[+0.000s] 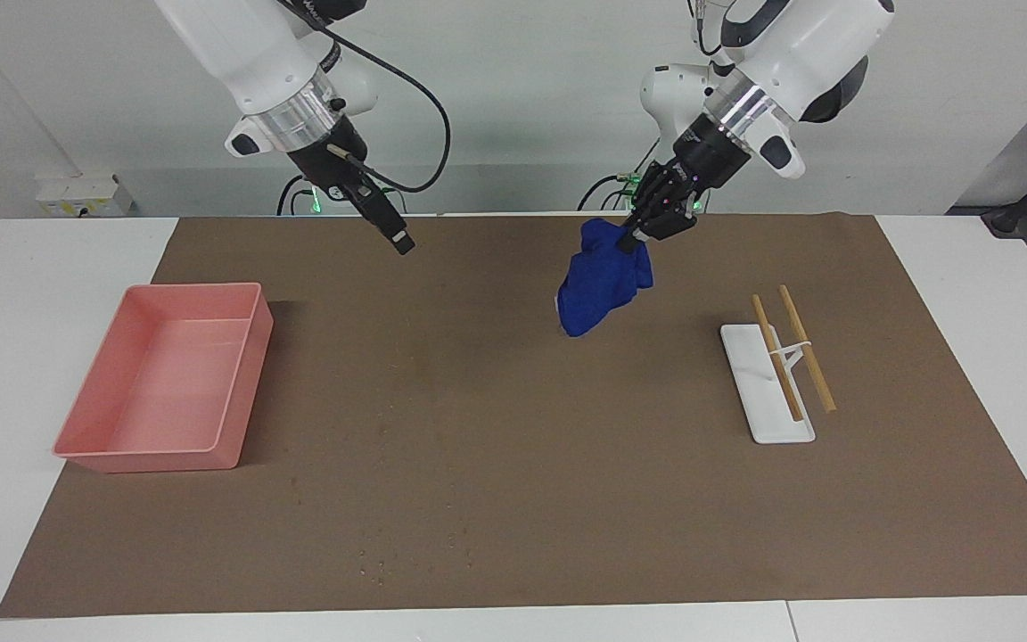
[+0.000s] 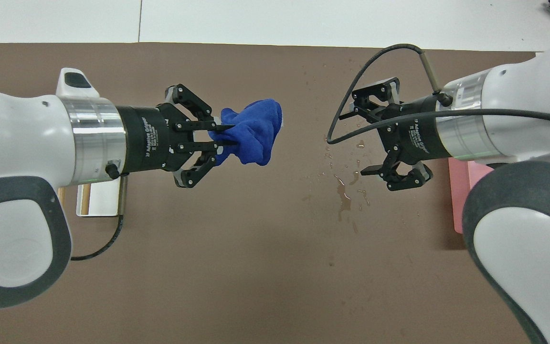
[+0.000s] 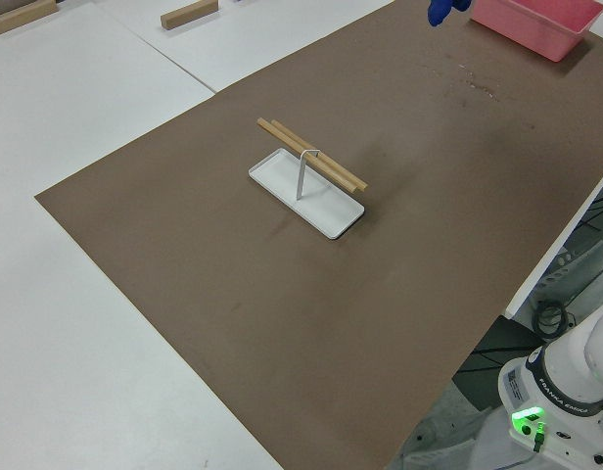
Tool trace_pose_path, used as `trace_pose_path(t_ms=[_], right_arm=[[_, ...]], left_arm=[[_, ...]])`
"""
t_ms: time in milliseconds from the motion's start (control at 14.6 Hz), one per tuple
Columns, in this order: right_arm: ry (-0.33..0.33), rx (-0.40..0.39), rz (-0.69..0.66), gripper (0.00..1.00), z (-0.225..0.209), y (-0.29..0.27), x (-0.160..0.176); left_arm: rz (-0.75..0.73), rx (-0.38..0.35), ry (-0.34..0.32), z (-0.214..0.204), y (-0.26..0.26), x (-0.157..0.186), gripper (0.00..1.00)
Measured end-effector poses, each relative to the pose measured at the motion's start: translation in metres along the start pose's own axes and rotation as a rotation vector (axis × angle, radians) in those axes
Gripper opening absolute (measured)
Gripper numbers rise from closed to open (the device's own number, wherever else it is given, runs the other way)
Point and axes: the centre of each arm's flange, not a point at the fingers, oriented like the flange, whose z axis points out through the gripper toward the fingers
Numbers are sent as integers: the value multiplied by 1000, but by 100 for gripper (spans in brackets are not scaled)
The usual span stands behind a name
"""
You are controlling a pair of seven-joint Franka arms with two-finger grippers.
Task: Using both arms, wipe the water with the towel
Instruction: 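Grasp the blue cloth with the right gripper from the left gripper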
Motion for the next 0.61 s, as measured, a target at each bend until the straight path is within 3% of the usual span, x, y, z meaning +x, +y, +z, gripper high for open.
trace_pose_path(t_ms=[137,341,614], right_arm=[[-17,22,36,98,4,-4,-8],[-27,65,75,98,14,-16,-22],[-39,6,72,98,30,-11,-30]], left_arm=[[11,9,-18,18,-15,-25,18],[6,-37,-48,37,-31,-53,18],[-15,-119,-78,40,-33,-67,18]])
